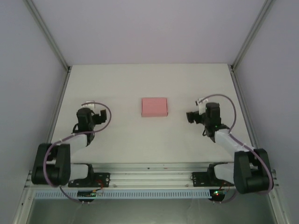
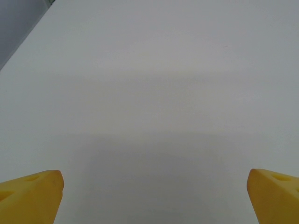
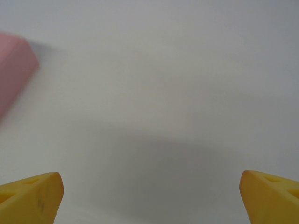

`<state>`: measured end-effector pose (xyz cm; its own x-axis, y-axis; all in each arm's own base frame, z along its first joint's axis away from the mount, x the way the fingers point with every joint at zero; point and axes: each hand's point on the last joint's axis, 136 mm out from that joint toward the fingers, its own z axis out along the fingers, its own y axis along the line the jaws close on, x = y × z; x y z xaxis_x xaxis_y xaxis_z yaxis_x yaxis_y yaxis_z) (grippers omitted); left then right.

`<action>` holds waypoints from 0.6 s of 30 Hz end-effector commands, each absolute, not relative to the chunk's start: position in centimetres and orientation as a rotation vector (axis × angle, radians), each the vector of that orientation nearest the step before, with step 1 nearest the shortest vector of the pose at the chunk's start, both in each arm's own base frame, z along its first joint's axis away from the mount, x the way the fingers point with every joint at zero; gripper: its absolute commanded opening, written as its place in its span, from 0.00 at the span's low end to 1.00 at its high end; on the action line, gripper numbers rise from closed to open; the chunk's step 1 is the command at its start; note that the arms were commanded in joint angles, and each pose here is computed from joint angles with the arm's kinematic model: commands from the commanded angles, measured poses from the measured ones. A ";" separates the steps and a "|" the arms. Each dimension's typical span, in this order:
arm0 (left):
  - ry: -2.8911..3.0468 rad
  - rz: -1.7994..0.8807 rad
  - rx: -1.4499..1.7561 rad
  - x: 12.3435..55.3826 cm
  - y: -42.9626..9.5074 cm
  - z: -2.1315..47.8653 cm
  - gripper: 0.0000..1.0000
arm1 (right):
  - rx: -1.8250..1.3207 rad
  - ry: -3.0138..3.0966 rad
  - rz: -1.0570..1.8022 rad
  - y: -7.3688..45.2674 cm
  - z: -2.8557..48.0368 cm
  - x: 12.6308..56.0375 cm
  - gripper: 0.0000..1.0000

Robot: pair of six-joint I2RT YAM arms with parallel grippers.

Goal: Assemble paper box

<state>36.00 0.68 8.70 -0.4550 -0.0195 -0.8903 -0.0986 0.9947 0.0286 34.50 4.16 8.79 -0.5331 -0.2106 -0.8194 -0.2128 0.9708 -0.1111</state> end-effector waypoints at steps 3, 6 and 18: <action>1.830 0.052 -0.024 38.1 0.7 10.2 1.00 | -0.154 1.889 0.110 3.2 10.0 37.9 0.98; 1.869 0.004 -0.023 38.5 1.0 9.9 1.00 | -0.046 1.880 0.198 1.2 9.0 38.9 0.99; 1.896 -0.008 -0.036 39.4 1.2 9.5 0.99 | -0.047 1.936 0.164 1.2 8.5 38.9 0.99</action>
